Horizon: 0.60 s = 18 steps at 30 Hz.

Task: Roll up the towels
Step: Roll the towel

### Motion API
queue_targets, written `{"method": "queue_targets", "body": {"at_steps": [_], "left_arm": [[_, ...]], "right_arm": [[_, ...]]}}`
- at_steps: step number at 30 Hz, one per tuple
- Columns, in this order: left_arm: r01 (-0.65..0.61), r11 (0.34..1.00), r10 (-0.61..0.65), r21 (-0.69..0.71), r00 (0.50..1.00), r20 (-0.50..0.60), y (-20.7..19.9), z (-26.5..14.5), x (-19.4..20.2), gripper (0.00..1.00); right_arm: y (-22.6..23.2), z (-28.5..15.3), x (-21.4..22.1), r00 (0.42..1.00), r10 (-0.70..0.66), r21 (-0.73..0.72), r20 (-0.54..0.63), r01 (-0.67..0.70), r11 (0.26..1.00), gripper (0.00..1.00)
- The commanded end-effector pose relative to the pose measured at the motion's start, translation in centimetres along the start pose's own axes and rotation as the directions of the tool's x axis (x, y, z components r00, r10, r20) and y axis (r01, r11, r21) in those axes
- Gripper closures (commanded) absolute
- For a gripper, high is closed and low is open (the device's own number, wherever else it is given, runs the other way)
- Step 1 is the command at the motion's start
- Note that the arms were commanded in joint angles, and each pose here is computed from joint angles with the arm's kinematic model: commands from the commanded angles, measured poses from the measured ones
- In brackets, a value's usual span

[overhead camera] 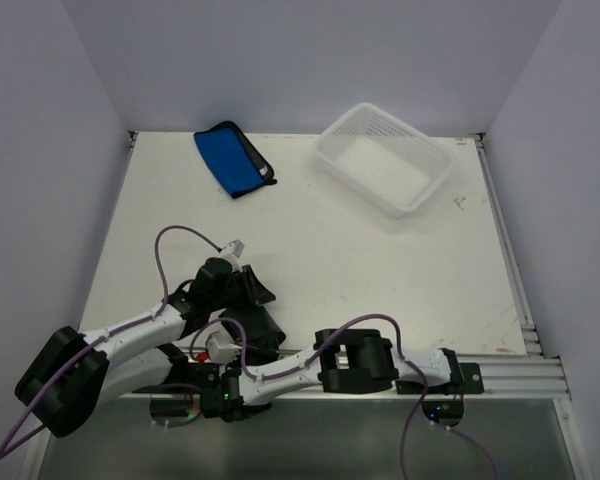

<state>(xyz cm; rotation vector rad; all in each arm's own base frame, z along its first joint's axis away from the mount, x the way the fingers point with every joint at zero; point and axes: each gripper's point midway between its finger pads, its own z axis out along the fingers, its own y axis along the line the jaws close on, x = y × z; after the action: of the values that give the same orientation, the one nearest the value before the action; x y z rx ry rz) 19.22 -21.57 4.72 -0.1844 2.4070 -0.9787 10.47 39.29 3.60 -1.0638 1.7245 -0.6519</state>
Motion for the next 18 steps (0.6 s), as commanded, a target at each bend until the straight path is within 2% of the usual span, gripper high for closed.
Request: {"method": "queue_targets", "body": {"at_steps": [1, 11, 18], "left_arm": [[0.027, 0.998, -0.029, 0.058, 0.999, 0.025, -0.9, -0.5, 0.0, 0.69], [0.088, 0.996, -0.088, 0.008, 0.996, 0.015, 2.3, -0.1, 2.3, 0.69], [0.126, 0.991, -0.125, -0.039, 0.992, 0.023, 4.4, 0.2, 3.4, 0.73]], "right_arm": [[-0.3, 0.2, 0.2, 0.998, -0.061, 0.007, -0.029, 0.061, 0.998, 1.0], [0.4, 0.2, 0.4, 0.996, -0.08, -0.018, -0.042, 0.079, 0.997, 1.0], [0.2, 0.0, 0.5, 0.998, -0.036, -0.061, -0.047, 0.033, 0.998, 0.99]]}}
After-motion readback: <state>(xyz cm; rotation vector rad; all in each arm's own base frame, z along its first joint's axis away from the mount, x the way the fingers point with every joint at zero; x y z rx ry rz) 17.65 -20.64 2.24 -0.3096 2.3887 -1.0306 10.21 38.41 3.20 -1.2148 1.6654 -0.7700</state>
